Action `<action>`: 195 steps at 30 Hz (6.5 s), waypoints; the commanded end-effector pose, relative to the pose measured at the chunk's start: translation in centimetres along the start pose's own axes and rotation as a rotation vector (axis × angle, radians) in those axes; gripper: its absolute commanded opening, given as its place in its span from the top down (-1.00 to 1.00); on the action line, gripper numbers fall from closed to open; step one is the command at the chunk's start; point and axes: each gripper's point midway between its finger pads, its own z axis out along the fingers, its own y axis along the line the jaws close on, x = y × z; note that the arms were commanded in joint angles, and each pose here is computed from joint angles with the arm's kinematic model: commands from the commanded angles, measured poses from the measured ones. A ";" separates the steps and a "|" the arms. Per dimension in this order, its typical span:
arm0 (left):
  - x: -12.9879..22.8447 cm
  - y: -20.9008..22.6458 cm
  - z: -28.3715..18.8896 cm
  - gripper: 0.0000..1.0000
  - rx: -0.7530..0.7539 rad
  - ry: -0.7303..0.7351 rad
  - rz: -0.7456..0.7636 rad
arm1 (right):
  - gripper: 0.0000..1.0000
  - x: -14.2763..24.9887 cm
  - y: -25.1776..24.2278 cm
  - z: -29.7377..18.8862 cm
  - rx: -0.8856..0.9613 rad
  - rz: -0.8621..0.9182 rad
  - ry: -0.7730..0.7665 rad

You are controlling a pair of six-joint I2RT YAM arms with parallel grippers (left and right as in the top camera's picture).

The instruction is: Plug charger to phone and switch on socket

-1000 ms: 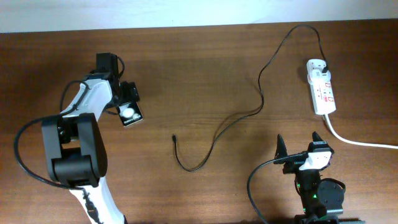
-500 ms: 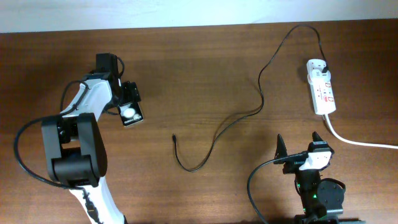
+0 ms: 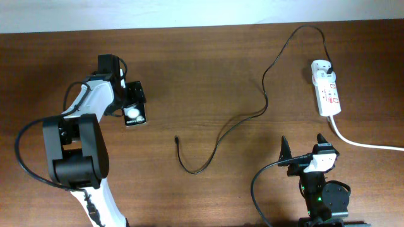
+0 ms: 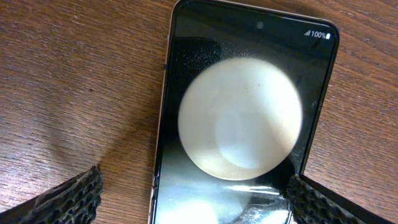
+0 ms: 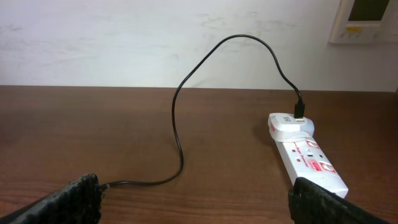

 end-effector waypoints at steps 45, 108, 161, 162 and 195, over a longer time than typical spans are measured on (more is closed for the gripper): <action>11.0 -5.5 1.0 -0.61 -0.063 0.301 0.220 | -0.97 0.2 0.3 0.0 -0.015 -0.006 0.002; 9.7 -8.1 0.1 -0.98 -0.101 0.206 0.245 | -0.97 0.2 0.3 0.0 -0.015 -0.006 0.002; 12.8 -8.6 0.9 -0.67 -0.037 0.297 0.111 | -0.97 0.2 0.3 0.0 -0.015 -0.006 0.002; 12.8 -8.6 0.9 -0.67 -0.037 0.297 0.111 | -0.97 0.2 0.3 0.0 -0.015 -0.006 0.002; 12.5 -8.1 1.0 -0.92 -0.068 0.283 0.116 | -0.97 0.2 0.3 0.0 -0.015 -0.006 0.002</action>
